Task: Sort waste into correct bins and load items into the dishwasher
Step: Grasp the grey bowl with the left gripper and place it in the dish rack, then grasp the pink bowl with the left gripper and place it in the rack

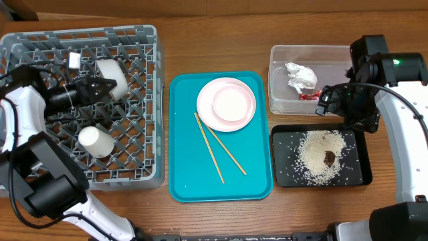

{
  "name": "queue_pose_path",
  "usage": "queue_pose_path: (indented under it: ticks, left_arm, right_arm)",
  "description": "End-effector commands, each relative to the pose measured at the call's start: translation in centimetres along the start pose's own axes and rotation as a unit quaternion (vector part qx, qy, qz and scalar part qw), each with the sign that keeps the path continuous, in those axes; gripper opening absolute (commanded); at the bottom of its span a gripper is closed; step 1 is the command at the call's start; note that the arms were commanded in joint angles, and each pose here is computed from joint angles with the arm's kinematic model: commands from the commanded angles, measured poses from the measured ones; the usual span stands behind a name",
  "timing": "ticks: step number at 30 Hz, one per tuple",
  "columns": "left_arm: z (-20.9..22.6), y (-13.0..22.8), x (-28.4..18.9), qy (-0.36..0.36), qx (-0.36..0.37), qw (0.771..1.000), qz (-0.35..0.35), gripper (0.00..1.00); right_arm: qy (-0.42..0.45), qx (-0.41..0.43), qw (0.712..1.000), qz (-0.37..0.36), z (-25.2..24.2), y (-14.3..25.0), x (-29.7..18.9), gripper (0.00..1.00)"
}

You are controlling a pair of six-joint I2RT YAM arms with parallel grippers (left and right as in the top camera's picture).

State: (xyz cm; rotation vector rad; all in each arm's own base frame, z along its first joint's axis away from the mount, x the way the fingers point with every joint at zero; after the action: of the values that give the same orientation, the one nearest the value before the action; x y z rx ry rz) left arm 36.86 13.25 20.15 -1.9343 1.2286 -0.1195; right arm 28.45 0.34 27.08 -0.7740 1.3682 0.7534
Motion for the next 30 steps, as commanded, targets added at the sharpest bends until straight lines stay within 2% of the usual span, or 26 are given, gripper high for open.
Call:
queue_pose_path:
  ticks: [1,2,6,8,9,10,13,17,21,25,28,29,30]
  left_arm:
    - [3.1,1.7,-1.5,-0.01,-0.039,0.999,-0.015,0.07]
    - [3.3,1.8,-2.2,-0.015,-0.045,0.999,-0.02,0.1]
    - [4.3,2.8,-6.2,-0.046,-0.086,0.994,-0.054,0.57]
    - [4.2,2.9,-7.6,-0.039,-0.107,0.99,-0.084,0.73]
    - [3.9,2.8,-8.3,-0.028,-0.115,0.987,-0.106,0.91]
    - [3.5,2.6,-8.9,-0.021,-0.119,0.985,-0.122,1.0]
    - [2.0,2.1,-9.7,-0.028,-0.116,0.985,-0.124,1.0]
    - [-2.7,-0.3,-8.9,-0.035,-0.052,0.993,-0.104,1.0]
    - [-9.3,-2.4,-1.9,-0.056,0.063,0.996,0.03,1.0]
    - [-12.9,-1.4,8.3,-0.132,0.124,0.964,0.195,1.0]
    - [-15.3,0.3,14.1,-0.159,0.184,0.934,0.261,1.0]
    - [-16.9,1.8,17.9,-0.171,0.227,0.913,0.292,1.0]
    - [-17.6,2.7,19.7,-0.178,0.248,0.902,0.307,1.0]
  right_arm:
    - [-0.012,-0.001,1.0,-0.015,-0.1,0.1,-1.0,0.91]
    - [-0.012,-0.001,1.0,-0.014,-0.1,0.1,-1.0,0.91]
    - [-0.012,-0.001,1.0,-0.014,-0.1,0.1,-1.0,0.91]
    - [-0.012,-0.001,1.0,-0.014,-0.1,0.1,-1.0,0.91]
    - [-0.012,-0.001,1.0,-0.014,-0.1,0.1,-1.0,0.91]
    - [-0.012,-0.001,1.0,-0.014,-0.1,0.1,-1.0,0.91]
    - [-0.01,-0.001,1.0,-0.011,-0.2,0.2,-1.0,0.91]
    - [-0.007,-0.001,1.0,-0.007,-0.2,0.4,-1.0,0.91]
    - [0.038,0.007,0.999,-0.017,-1.2,0.4,-1.0,0.92]
    - [0.059,0.03,0.997,-0.034,-1.6,0.1,-1.1,0.96]
    - [0.057,0.03,0.997,-0.036,-1.6,0.0,-1.1,0.96]
    - [0.057,0.03,0.997,-0.036,-1.6,0.0,-1.1,0.96]
    - [0.057,0.03,0.997,-0.036,-1.6,0.0,-1.1,0.96]
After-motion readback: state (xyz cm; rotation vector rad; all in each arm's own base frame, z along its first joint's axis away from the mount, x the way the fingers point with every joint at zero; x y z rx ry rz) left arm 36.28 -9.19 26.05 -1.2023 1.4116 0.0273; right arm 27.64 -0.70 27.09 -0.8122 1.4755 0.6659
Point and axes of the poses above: each gripper's point midway between its finger pads, its own x axis out along the fingers, its own z axis along the line the jaws close on, y = z × x, the point moved 8 cm from there along -x, back along the fingers, and after that the axes turned 12 degrees about x, right-handed, at the moved point
